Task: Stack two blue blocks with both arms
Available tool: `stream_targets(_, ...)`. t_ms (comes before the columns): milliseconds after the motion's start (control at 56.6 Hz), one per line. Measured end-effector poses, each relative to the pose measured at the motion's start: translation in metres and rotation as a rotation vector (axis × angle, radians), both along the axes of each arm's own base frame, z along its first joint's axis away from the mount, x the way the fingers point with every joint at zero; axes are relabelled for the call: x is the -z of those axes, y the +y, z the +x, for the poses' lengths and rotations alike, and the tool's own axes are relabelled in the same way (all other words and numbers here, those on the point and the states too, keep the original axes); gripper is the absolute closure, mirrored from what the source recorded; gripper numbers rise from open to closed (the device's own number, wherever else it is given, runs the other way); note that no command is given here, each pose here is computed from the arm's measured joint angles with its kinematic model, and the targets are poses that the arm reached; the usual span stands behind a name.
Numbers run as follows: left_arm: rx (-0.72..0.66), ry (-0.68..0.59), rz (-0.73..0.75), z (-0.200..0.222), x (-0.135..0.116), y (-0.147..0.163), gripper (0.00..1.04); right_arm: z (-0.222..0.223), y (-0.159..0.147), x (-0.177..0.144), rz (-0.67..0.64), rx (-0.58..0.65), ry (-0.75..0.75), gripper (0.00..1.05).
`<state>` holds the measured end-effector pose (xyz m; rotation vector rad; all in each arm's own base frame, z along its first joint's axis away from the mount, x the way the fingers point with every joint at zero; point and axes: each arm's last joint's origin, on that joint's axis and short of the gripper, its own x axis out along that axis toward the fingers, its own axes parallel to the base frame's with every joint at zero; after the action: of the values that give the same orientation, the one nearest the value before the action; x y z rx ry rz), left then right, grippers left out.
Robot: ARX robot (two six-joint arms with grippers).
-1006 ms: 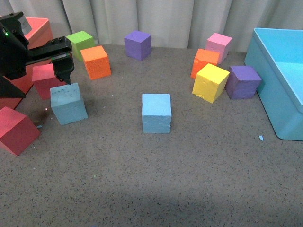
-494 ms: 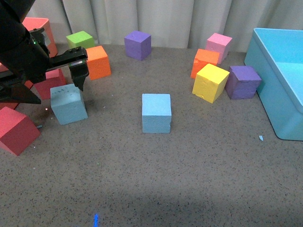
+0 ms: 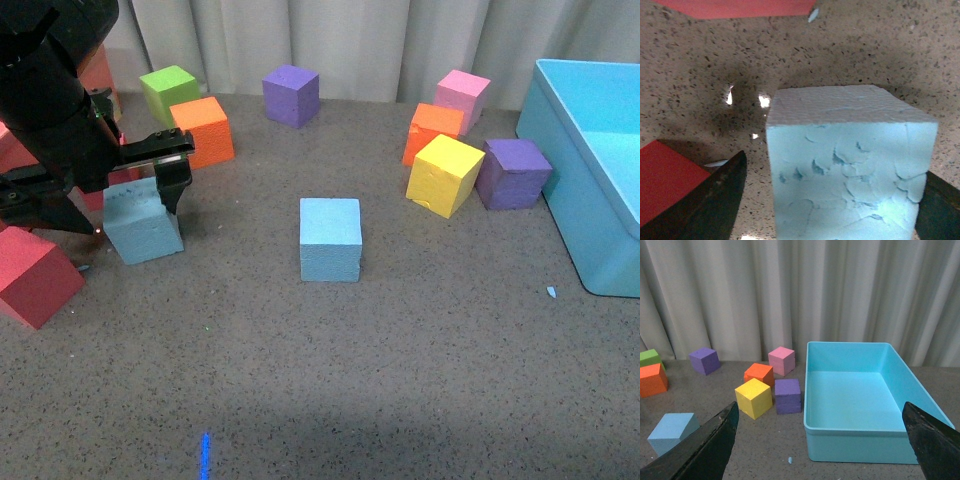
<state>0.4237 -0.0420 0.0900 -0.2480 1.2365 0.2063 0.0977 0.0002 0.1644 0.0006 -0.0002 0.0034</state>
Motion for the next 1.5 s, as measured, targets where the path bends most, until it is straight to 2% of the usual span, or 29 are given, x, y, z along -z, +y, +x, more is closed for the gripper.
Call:
stream_targets(159,0.010,-0.005,-0.009,0.000,0.000,-0.005,0.43,0.000,0.000,0.000,0.000,0.000,0.000,0.09)
stream_targets(353,0.011,-0.007,-0.016,-0.005,-0.006,-0.009,0.57,0.000,0.000,0.000,0.000,0.000,0.000,0.09)
stream_targets(459,0.017,-0.017,-0.019,-0.009,-0.015,-0.016,0.59,0.000,0.000,0.000,0.000,0.000,0.000,0.09)
stream_targets(547,0.027,-0.050,-0.026,-0.014,-0.036,-0.031,0.61,0.000,0.000,0.000,0.000,0.000,0.000,0.09)
stream_targets(636,0.042,-0.090,-0.050,-0.016,-0.057,-0.056,0.63,0.000,0.000,0.000,0.000,0.000,0.000,0.09)
stream_targets(936,0.161,-0.144,-0.077,-0.028,-0.090,-0.138,0.64,0.000,0.000,0.000,0.000,0.000,0.000,0.09)
stream_targets(1059,0.189,-0.144,-0.082,-0.033,-0.092,-0.157,0.64,0.000,0.000,0.000,0.000,0.000,0.000,0.09)
stream_targets(1165,0.215,-0.134,-0.057,-0.038,-0.084,-0.171,0.65,0.000,0.000,0.000,0.000,0.000,0.000,0.09)
stream_targets(1501,0.209,-0.121,-0.040,-0.043,-0.078,-0.183,0.65,0.000,0.000,0.000,0.000,0.000,0.000,0.09)
